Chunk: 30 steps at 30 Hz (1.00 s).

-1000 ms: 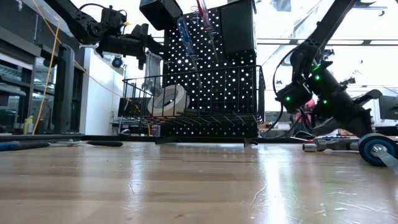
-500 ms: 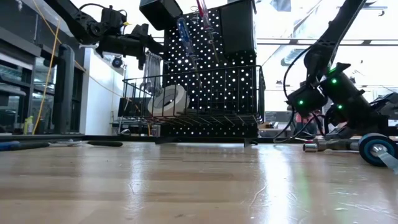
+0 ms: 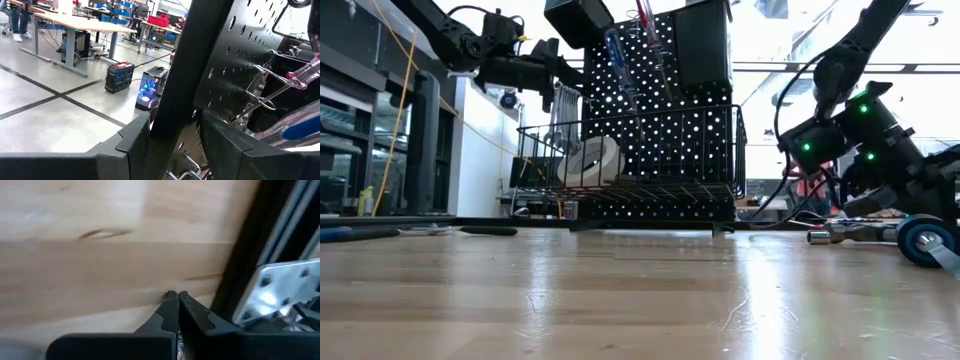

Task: Hang tools onto peg board
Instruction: Put the socket in the left black bin on the pegboard

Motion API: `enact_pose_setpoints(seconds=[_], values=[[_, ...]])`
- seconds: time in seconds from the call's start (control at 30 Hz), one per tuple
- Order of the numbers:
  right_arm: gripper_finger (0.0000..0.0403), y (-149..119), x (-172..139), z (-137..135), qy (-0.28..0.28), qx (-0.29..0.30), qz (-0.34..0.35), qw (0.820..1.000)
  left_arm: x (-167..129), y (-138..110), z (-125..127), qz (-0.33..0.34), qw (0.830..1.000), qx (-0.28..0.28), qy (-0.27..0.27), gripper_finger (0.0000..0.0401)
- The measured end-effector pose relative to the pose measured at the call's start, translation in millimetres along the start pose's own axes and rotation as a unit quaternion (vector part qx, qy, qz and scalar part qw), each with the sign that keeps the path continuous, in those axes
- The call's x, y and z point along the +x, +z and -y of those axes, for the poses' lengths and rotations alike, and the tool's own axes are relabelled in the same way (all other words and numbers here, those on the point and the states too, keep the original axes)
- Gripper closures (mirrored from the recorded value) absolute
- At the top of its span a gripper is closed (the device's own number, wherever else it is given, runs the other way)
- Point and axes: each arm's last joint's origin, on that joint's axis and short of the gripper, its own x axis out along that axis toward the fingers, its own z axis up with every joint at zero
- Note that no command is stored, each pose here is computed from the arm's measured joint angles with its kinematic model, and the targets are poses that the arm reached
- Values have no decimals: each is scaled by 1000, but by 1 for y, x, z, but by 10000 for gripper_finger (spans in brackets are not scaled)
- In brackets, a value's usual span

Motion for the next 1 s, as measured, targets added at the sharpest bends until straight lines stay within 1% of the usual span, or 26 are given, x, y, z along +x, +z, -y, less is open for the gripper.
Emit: enact_pose_setpoints(seconds=[0.13, 0.3, 0.43, 0.53, 0.7, 0.87, 1.0], values=[[403, -10, -5, -8, 7, -20, 3, 1000, 0, 0, 0, 0, 1000, 0, 0, 244], [403, -12, -11, -11, -3, 13, 29, 999, 0, 0, 0, 0, 1000, 4, 0, 245], [403, -11, -16, -9, -19, 28, 48, 998, 0, 0, 0, 0, 1000, 4, 0, 244], [403, -10, -15, -5, -37, 26, 38, 998, 0, 0, 0, 0, 1000, -3, 0, 244], [403, -8, -15, -4, -31, 24, 28, 999, 1, 0, 1, 0, 1000, -3, -1, 244], [403, -11, -16, -5, -19, -22, -4, 1000, 2, -1, 2, -1, 1000, -4, -3, 245], [403, -14, -19, -8, -11, -32, -7, 999, 2, -1, 2, -1, 1000, -4, -3, 244]])
